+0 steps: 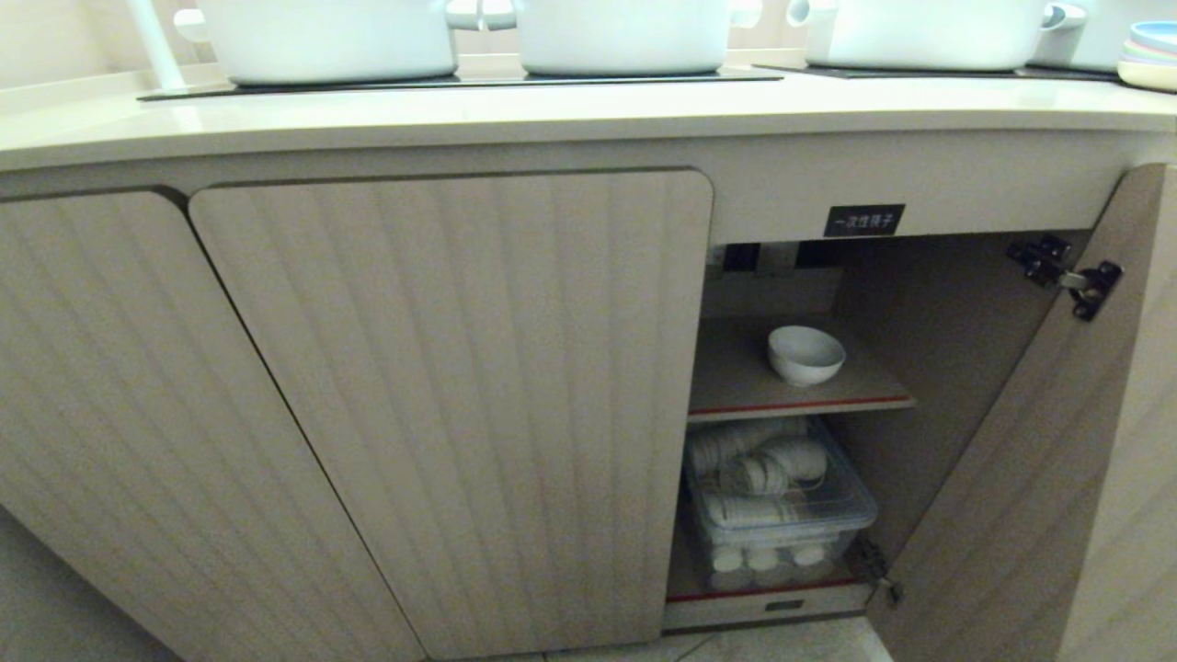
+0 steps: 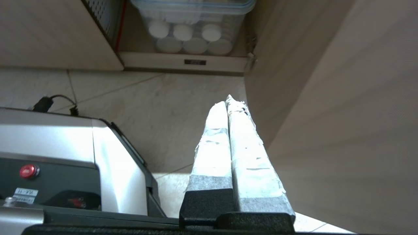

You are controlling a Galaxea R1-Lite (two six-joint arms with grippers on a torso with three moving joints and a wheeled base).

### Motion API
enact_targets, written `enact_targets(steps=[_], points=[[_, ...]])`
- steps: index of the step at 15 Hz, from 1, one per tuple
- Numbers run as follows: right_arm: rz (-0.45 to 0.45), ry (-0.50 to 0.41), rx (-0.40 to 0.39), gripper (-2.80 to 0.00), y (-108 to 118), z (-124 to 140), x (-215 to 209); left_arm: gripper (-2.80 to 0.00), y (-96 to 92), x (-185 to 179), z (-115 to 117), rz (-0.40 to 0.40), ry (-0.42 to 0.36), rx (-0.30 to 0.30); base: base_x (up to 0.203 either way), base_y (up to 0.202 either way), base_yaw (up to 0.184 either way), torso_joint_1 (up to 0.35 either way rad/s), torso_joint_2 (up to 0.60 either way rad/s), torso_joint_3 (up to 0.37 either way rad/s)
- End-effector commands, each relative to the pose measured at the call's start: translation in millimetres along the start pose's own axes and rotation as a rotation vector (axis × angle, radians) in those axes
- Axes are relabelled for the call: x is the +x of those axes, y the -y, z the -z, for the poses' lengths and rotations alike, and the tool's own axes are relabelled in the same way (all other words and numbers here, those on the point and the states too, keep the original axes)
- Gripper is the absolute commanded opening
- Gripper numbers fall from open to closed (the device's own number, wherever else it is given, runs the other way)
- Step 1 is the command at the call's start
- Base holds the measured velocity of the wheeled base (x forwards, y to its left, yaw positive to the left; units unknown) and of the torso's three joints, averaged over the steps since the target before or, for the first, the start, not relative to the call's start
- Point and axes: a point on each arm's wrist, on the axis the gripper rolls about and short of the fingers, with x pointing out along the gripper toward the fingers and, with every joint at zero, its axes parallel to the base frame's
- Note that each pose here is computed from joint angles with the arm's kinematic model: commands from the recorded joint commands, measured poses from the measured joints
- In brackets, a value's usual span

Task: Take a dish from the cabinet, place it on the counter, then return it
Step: Close the cabinet door

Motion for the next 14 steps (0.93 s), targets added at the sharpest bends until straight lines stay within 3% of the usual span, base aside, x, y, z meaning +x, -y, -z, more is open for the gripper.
enact_targets(steps=[1, 7, 10, 14], points=[[0.037, 0.07, 0.014, -2.8, 0, 3, -6, -2.8, 0.0, 0, 0, 0.0, 0.001, 0.0, 0.0, 0.0, 0.0, 0.0, 0.0, 0.0], [0.083, 0.234, 0.023, -2.8, -1, 9, -19, -2.8, 0.0, 0, 0, -0.001, 0.001, 0.0, 0.0, 0.0, 0.0, 0.0, 0.0, 0.0], [0.071, 0.258, 0.018, -2.8, -2, 10, -20, -2.8, 0.0, 0, 0, 0.0, 0.0, 0.0, 0.0, 0.0, 0.0, 0.0, 0.0, 0.0], [0.049, 0.36, 0.003, -2.8, -2, 14, -27, -2.8, 0.0, 0, 0, -0.001, 0.0, 0.0, 0.0, 0.0, 0.0, 0.0, 0.0, 0.0]])
